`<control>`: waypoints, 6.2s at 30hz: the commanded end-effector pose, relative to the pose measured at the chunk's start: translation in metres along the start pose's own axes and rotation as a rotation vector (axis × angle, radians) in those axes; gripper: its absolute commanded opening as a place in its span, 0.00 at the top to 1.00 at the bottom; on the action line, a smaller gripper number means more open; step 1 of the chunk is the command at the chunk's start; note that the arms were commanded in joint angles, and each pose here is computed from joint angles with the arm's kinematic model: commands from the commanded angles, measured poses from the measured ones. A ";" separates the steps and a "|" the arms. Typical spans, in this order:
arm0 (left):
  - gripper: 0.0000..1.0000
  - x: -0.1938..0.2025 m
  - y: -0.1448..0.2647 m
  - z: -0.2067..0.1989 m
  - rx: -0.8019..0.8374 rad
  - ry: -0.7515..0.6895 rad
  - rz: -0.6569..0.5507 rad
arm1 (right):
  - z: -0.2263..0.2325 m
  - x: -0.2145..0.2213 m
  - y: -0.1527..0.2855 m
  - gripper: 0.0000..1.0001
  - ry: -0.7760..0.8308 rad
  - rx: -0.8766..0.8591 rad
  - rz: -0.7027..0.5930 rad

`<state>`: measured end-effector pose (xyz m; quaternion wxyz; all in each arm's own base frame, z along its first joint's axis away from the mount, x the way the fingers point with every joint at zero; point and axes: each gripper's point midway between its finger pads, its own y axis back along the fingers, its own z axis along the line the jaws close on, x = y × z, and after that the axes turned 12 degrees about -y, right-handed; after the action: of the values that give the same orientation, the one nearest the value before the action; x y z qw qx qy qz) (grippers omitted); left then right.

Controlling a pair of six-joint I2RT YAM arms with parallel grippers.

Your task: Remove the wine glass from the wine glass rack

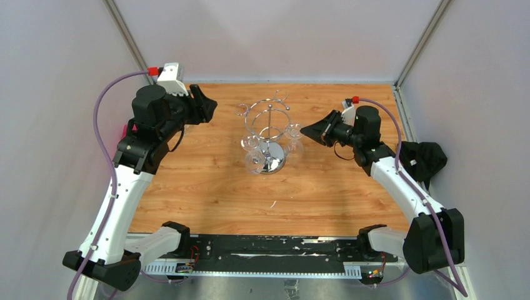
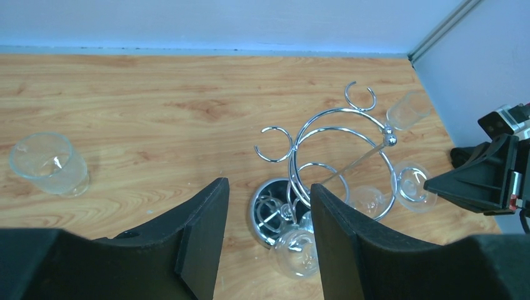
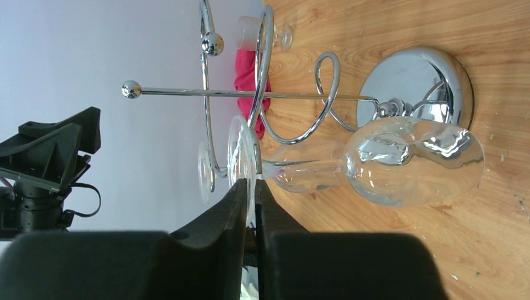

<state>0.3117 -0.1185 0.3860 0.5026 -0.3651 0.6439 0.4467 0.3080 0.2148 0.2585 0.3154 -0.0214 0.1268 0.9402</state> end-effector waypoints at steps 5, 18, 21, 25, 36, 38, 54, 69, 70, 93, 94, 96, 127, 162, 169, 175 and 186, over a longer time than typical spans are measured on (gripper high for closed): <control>0.44 -0.003 0.004 -0.003 0.015 -0.007 -0.015 | 0.005 0.006 0.008 0.96 -0.022 -0.014 0.023; 0.45 -0.003 0.006 -0.003 0.012 -0.012 -0.016 | 0.005 0.004 0.025 1.00 -0.073 -0.001 -0.077; 0.46 -0.003 0.006 -0.003 0.012 -0.013 -0.015 | 0.007 -0.001 0.030 1.00 -0.071 -0.018 -0.124; 0.46 -0.003 0.007 -0.003 0.014 -0.011 -0.017 | 0.013 -0.009 0.039 1.00 -0.043 -0.038 -0.194; 0.45 -0.004 0.003 -0.004 0.019 -0.006 -0.015 | 0.033 -0.019 0.064 1.00 0.078 0.014 -0.286; 0.44 -0.004 0.002 -0.005 0.022 -0.005 -0.014 | 0.036 -0.025 0.077 1.00 0.128 0.077 -0.330; 0.34 -0.052 -0.003 -0.065 0.367 0.028 -0.225 | 0.214 -0.034 0.123 1.00 0.450 -0.244 -0.357; 0.34 -0.095 0.061 -0.122 1.033 0.128 -0.630 | 0.339 0.019 0.155 1.00 0.379 -0.935 0.027; 0.34 -0.096 0.065 -0.119 1.064 0.137 -0.649 | 0.341 0.020 0.154 1.00 0.358 -0.948 0.042; 0.35 -0.098 0.026 -0.098 1.187 0.337 -0.625 | 0.354 0.061 0.098 1.00 0.230 -1.096 0.298; 0.35 -0.099 0.029 -0.098 1.189 0.336 -0.628 | 0.353 0.062 0.094 1.00 0.216 -1.097 0.311; 0.35 -0.101 0.035 -0.100 1.195 0.329 -0.636 | 0.350 0.064 0.084 1.00 0.182 -1.108 0.342; 1.00 -0.117 0.139 -0.108 1.196 0.315 -0.790 | 0.290 0.081 0.063 0.50 0.056 -1.105 0.440; 1.00 -0.030 -0.054 0.116 -0.200 0.064 0.304 | 0.183 -0.023 0.102 0.01 0.560 -0.183 -0.177; 1.00 0.044 -0.098 0.127 -0.206 -0.011 0.585 | 0.158 -0.032 0.094 0.01 0.519 -0.114 -0.177; 1.00 0.084 -0.126 0.117 -0.134 -0.015 0.689 | 0.147 -0.035 0.090 0.01 0.505 -0.091 -0.177; 1.00 0.117 -0.158 0.117 -0.099 0.008 0.757 | 0.134 -0.036 0.085 0.01 0.495 -0.070 -0.167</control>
<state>0.4565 -0.0565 0.2236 0.2606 -0.1278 0.7082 0.6436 0.2904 0.1675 0.4150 0.3437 -0.2651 0.1581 0.8869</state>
